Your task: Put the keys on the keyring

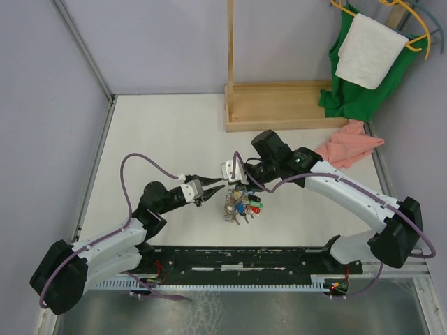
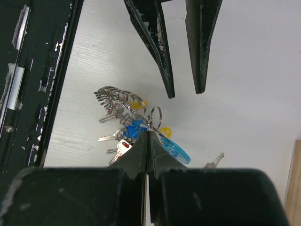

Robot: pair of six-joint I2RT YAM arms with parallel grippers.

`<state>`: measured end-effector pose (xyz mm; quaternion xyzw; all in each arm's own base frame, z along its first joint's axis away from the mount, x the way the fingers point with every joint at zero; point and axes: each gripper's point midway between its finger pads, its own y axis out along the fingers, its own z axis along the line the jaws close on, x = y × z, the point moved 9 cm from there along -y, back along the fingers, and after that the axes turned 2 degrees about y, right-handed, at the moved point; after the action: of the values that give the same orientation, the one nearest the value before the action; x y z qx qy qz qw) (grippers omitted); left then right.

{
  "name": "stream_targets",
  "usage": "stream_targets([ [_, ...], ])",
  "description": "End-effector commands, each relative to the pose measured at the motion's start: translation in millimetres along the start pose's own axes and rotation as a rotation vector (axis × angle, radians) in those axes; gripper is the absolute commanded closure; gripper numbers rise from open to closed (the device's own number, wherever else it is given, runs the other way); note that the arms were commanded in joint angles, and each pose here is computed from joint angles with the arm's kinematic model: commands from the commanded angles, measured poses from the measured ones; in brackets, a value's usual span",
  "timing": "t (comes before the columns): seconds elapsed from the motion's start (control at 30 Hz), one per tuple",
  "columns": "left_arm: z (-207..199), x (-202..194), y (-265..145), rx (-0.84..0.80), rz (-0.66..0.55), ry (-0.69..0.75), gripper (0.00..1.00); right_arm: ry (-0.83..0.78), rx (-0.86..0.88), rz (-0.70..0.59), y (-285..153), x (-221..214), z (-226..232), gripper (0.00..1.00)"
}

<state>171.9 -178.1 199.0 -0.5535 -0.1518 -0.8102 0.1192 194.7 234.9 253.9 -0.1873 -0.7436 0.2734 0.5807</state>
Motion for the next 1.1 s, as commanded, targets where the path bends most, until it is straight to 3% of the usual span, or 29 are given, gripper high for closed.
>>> stream_targets([
  [0.0,4,2,3,-0.013,0.006,0.062,0.68,-0.081,-0.037,-0.078,-8,16,-2,0.99],
  [0.53,-6,3,14,-0.167,-0.041,0.0,0.66,-0.058,-0.055,-0.071,-5,12,-3,0.99],
  [1.07,-5,13,16,-0.149,-0.073,-0.052,0.68,-0.041,-0.068,-0.079,-2,11,-4,0.99],
])
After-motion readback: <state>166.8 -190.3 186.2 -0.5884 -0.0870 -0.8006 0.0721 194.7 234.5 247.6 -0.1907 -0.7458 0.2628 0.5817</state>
